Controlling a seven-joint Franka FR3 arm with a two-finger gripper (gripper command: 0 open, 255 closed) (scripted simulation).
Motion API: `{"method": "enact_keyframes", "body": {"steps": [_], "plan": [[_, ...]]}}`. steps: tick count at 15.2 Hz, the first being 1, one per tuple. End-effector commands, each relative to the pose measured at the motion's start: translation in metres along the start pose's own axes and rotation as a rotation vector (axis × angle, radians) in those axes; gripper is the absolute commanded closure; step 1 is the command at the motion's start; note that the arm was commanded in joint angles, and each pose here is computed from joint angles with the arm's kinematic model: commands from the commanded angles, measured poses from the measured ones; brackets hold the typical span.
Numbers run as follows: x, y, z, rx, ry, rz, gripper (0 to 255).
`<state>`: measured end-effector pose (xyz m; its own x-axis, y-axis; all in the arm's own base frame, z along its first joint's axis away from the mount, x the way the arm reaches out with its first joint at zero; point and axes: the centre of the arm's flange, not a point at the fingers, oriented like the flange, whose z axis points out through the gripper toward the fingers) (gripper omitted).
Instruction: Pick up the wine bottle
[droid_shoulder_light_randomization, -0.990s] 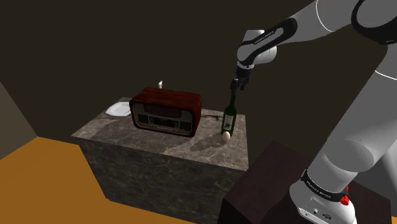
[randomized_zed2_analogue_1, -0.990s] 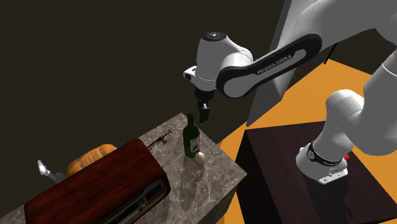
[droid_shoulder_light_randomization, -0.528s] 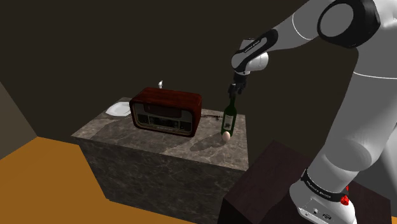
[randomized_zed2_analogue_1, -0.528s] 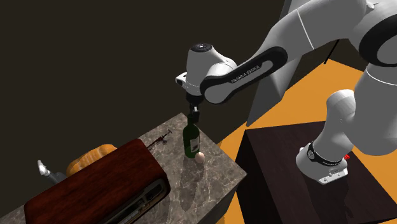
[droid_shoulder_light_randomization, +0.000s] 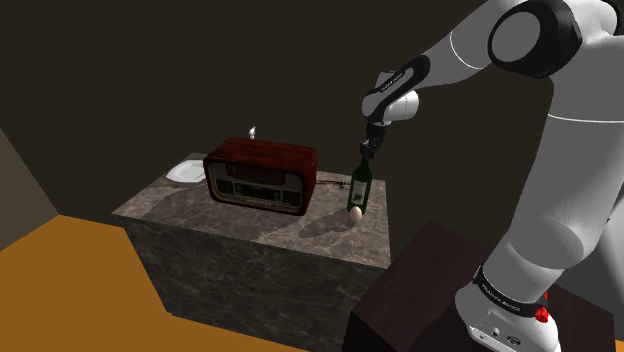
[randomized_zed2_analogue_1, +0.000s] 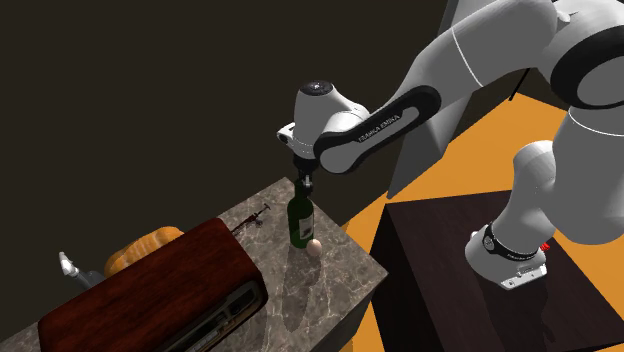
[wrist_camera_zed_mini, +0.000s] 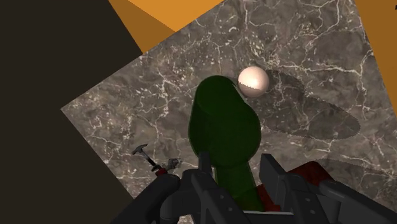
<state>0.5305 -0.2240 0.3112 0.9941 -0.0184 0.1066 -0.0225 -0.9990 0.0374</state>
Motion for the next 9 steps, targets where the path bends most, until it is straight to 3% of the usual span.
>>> {"method": "enact_keyframes", "body": {"steps": [1, 9], "plan": [[-0.0004, 0.0000, 0.0006, 0.000, 0.000, 0.000, 255], [0.0015, -0.0001, -0.0043, 0.000, 0.000, 0.000, 255]]}}
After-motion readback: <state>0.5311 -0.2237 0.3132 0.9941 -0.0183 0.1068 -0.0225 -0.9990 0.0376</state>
